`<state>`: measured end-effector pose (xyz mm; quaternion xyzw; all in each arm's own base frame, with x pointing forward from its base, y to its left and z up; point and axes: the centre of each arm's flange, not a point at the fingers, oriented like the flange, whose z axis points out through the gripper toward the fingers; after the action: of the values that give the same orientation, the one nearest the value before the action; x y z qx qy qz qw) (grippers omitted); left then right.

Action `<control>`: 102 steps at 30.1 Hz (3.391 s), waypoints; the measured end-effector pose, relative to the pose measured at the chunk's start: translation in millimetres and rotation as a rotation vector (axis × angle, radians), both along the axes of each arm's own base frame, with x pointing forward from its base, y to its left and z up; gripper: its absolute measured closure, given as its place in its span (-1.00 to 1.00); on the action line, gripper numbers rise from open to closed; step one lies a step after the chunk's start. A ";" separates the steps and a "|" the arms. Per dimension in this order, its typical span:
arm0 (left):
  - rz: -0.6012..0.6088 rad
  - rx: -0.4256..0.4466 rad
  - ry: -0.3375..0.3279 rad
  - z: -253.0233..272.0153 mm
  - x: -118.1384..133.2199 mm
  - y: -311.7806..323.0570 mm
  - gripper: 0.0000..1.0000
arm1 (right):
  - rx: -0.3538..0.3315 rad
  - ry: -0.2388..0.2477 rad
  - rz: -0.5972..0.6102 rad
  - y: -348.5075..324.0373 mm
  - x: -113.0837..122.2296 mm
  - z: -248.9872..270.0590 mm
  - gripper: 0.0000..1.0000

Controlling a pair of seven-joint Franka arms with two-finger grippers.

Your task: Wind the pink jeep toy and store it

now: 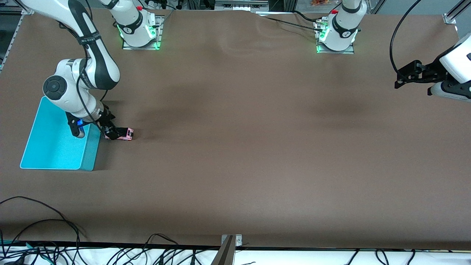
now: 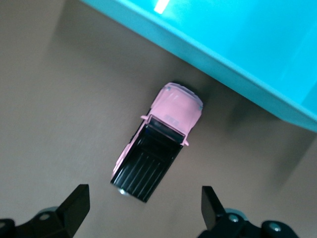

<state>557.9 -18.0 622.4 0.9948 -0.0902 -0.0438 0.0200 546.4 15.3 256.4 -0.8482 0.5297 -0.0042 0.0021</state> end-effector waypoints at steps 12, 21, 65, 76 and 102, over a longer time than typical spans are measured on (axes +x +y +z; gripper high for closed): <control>0.000 0.000 0.000 -0.2 0.1 0.0 -1.00 | 0.004 -0.026 -0.130 -11.2 3.6 -16.0 -1.00; 0.000 0.000 0.001 -0.3 0.2 0.1 -1.00 | 0.004 -0.012 -0.138 -11.1 2.3 -33.7 -1.00; 0.000 0.000 0.001 -0.5 0.3 0.1 -1.00 | -0.012 -0.037 0.199 -2.3 10.9 0.0 -0.06; 0.000 0.000 0.001 -0.6 0.3 0.1 -1.00 | 0.002 0.102 0.583 -17.3 20.7 64.9 -0.06; 0.000 0.000 0.002 -0.7 0.3 0.1 -1.00 | -0.060 0.146 0.930 -207.9 28.6 26.7 -0.06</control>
<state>558.3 -17.9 621.7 0.9947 -0.0902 -0.0446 0.0201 575.0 -192.6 283.1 -0.9932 0.0919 0.0416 -0.0580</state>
